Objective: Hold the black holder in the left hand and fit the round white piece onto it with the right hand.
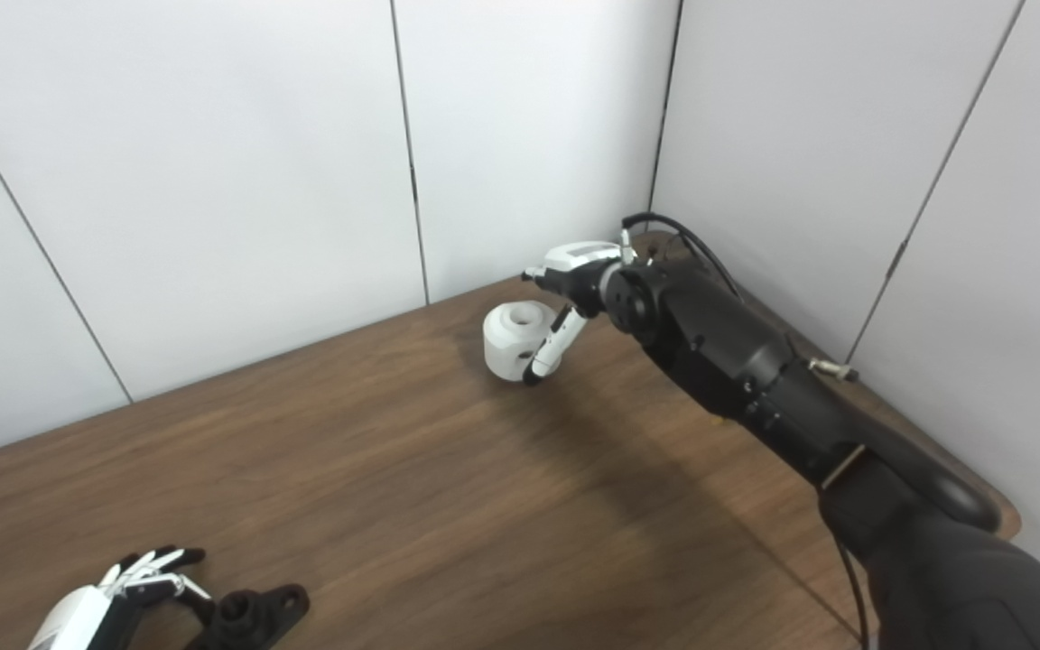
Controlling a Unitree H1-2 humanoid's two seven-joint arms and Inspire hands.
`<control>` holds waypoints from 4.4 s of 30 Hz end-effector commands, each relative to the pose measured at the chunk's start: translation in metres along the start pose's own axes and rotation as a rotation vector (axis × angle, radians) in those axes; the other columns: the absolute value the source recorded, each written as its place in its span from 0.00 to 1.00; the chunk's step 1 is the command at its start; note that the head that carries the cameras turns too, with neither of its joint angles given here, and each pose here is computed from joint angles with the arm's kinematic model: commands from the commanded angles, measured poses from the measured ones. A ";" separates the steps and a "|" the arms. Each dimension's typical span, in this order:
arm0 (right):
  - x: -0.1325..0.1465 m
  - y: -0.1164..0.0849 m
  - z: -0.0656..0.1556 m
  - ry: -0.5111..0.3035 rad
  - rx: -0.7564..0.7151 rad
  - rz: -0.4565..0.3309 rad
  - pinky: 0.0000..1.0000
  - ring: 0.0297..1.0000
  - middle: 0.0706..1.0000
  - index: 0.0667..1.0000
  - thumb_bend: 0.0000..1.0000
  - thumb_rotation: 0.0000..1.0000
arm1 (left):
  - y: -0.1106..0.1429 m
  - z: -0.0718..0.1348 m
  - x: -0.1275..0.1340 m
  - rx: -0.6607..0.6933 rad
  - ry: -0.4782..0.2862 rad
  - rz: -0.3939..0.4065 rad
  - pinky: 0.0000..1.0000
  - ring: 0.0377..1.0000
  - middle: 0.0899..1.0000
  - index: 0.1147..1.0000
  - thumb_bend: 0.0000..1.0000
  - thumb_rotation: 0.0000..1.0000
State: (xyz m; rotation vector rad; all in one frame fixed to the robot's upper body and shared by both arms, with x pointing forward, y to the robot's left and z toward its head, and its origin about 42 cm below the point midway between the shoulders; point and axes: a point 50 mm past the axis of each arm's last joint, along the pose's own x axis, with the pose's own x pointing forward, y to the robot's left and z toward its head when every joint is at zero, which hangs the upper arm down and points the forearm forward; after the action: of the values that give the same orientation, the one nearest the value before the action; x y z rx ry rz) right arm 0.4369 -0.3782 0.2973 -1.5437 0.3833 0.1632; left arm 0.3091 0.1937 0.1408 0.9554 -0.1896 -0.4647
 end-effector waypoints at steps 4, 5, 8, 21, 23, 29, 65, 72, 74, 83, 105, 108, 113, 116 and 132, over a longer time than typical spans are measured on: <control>-0.001 -0.036 0.004 0.004 -0.043 -0.128 1.00 1.00 1.00 1.00 1.00 0.52 | -0.005 0.001 -0.004 0.011 0.019 -0.038 1.00 0.92 0.85 0.41 0.52 0.04; -0.001 -0.036 0.004 0.003 -0.050 -0.137 1.00 1.00 1.00 0.99 1.00 0.52 | -0.005 0.001 -0.004 0.011 0.017 -0.038 1.00 0.92 0.85 0.41 0.52 0.04; -0.001 -0.032 0.004 -0.033 -0.082 -0.231 0.98 1.00 1.00 0.78 0.98 0.47 | -0.005 0.001 -0.005 0.006 0.014 -0.040 1.00 0.92 0.85 0.41 0.52 0.04; -0.004 -0.019 -0.003 -0.126 -0.019 -0.441 1.00 1.00 0.94 0.44 0.51 0.14 | -0.002 -0.002 -0.006 -0.011 0.025 -0.039 1.00 0.92 0.86 0.41 0.52 0.04; -0.005 -0.019 -0.004 -0.125 -0.010 -0.439 1.00 1.00 0.94 0.44 0.51 0.14 | -0.001 -0.003 -0.007 -0.015 0.025 -0.037 1.00 0.92 0.86 0.41 0.52 0.04; -0.006 -0.020 -0.006 -0.127 0.001 -0.439 0.97 1.00 0.94 0.44 0.51 0.14 | -0.001 -0.004 -0.007 -0.019 0.027 -0.036 1.00 0.93 0.87 0.41 0.51 0.04; -0.041 -0.024 0.011 0.115 0.451 -0.352 0.80 1.00 1.00 0.96 1.00 0.60 | -0.011 -0.006 0.011 -0.024 0.010 -0.047 1.00 0.90 0.85 0.41 0.52 0.04; -0.039 -0.012 0.015 0.131 0.476 -0.312 0.82 1.00 1.00 0.97 1.00 0.63 | -0.011 -0.006 0.010 -0.022 0.006 -0.046 1.00 0.89 0.84 0.41 0.52 0.04; -0.038 -0.013 0.014 0.131 0.469 -0.312 0.82 1.00 1.00 0.98 1.00 0.64 | -0.010 -0.006 0.009 -0.021 0.007 -0.046 1.00 0.89 0.85 0.41 0.52 0.04; -0.016 0.000 0.018 0.263 0.523 -0.330 0.83 1.00 1.00 1.00 1.00 0.62 | -0.009 -0.006 0.007 -0.022 0.006 -0.048 1.00 0.90 0.85 0.41 0.52 0.04; 0.018 0.037 0.027 0.345 0.594 -0.359 0.78 1.00 1.00 0.98 1.00 0.59 | -0.007 -0.004 -0.001 -0.024 0.007 -0.048 1.00 0.91 0.86 0.41 0.51 0.04; 0.020 0.039 0.026 0.353 0.603 -0.362 0.82 1.00 1.00 0.98 1.00 0.57 | -0.008 -0.005 -0.002 -0.027 0.003 -0.048 1.00 0.91 0.86 0.41 0.51 0.04; 0.021 0.041 0.025 0.355 0.617 -0.364 0.87 1.00 1.00 0.97 1.00 0.55 | -0.008 -0.005 -0.002 -0.030 0.005 -0.051 1.00 0.91 0.86 0.41 0.51 0.04; 0.022 0.043 0.026 0.355 0.618 -0.393 0.89 1.00 1.00 0.91 0.97 0.51 | -0.008 -0.004 -0.003 -0.030 0.003 -0.049 1.00 0.91 0.86 0.41 0.51 0.04; 0.025 0.062 0.034 0.308 0.600 -0.567 0.79 0.96 0.91 0.45 0.51 0.14 | -0.006 -0.007 -0.003 -0.035 0.009 -0.052 1.00 0.91 0.87 0.41 0.51 0.04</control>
State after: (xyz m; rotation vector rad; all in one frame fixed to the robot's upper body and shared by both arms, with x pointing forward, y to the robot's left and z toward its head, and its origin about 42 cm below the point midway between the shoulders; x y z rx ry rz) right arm 0.4388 -0.3411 0.2128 -1.0123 0.2262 -0.5655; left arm 0.3114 0.1925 0.1385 0.9117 -0.1898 -0.4788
